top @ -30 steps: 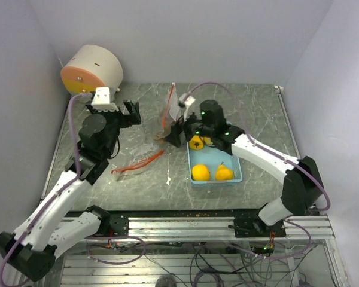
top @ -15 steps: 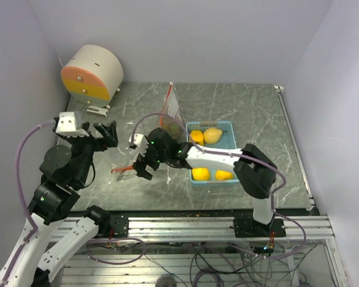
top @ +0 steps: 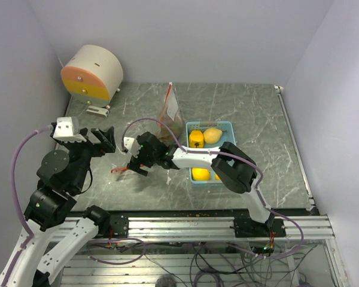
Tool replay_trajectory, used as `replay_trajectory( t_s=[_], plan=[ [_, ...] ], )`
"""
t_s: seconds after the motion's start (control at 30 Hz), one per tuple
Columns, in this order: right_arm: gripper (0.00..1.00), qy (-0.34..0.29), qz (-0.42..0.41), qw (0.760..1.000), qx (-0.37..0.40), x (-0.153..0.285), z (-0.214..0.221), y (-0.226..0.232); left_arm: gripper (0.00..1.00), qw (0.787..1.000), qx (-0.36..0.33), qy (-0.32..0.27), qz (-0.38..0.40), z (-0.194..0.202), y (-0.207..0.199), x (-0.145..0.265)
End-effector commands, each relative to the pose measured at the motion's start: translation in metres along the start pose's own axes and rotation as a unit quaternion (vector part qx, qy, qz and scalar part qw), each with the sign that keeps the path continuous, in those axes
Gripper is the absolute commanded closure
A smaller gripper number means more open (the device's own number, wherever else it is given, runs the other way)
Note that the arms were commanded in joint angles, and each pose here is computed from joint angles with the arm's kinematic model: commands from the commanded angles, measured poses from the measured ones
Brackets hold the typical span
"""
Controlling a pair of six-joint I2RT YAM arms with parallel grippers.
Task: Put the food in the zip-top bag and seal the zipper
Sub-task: Pick up the zipper food storage bag at the center of the board.
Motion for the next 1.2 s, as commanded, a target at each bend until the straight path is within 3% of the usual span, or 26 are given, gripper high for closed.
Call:
replay_trajectory(
  t_s=[0.0,0.13,0.23,0.3,0.4,0.47,0.7,0.9,1.17],
  plan=[
    [0.00,-0.016,0.054,0.998,0.022,-0.013,-0.009,-0.021,0.00,1.000,0.004,-0.005,-0.007,-0.001,0.005,0.007],
    [0.03,-0.025,0.074,0.997,0.018,-0.021,-0.006,-0.025,0.00,1.000,0.000,-0.004,-0.007,-0.002,0.007,0.010],
    [0.14,-0.022,0.079,0.996,0.015,-0.027,-0.002,-0.027,0.01,1.000,0.002,-0.005,-0.008,-0.003,0.008,0.012],
    [0.32,-0.023,0.079,0.997,0.010,-0.029,-0.001,-0.027,0.01,1.000,0.004,-0.006,-0.007,-0.003,0.008,0.014],
    [0.82,-0.029,0.080,0.996,-0.004,-0.025,-0.002,-0.029,0.01,1.000,0.004,-0.006,-0.008,-0.003,0.010,0.016],
    [0.99,-0.037,0.082,0.996,-0.017,-0.021,-0.005,-0.032,0.01,1.000,0.005,-0.005,-0.008,-0.002,0.010,0.016],
    [1.00,-0.091,0.080,0.981,-0.150,0.023,-0.032,-0.065,0.02,1.000,0.006,0.005,0.015,0.001,0.004,0.018],
    [1.00,-0.213,0.018,0.921,-0.325,0.106,-0.073,-0.097,0.08,0.999,0.013,0.022,0.039,0.014,-0.003,0.016],
    [1.00,-0.283,-0.038,0.877,-0.386,0.172,-0.105,-0.088,0.16,0.994,0.023,0.069,0.077,0.042,-0.020,-0.001]
  ],
)
Point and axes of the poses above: each gripper's point midway between its finger pads, its own x axis back along the fingers, its own y axis along the line the jaws close on, z = x × y, the point moved 3 cm from there along x, back along the fingers, and after that the axes turned 7 degrees about x, right-handed, at the moved point
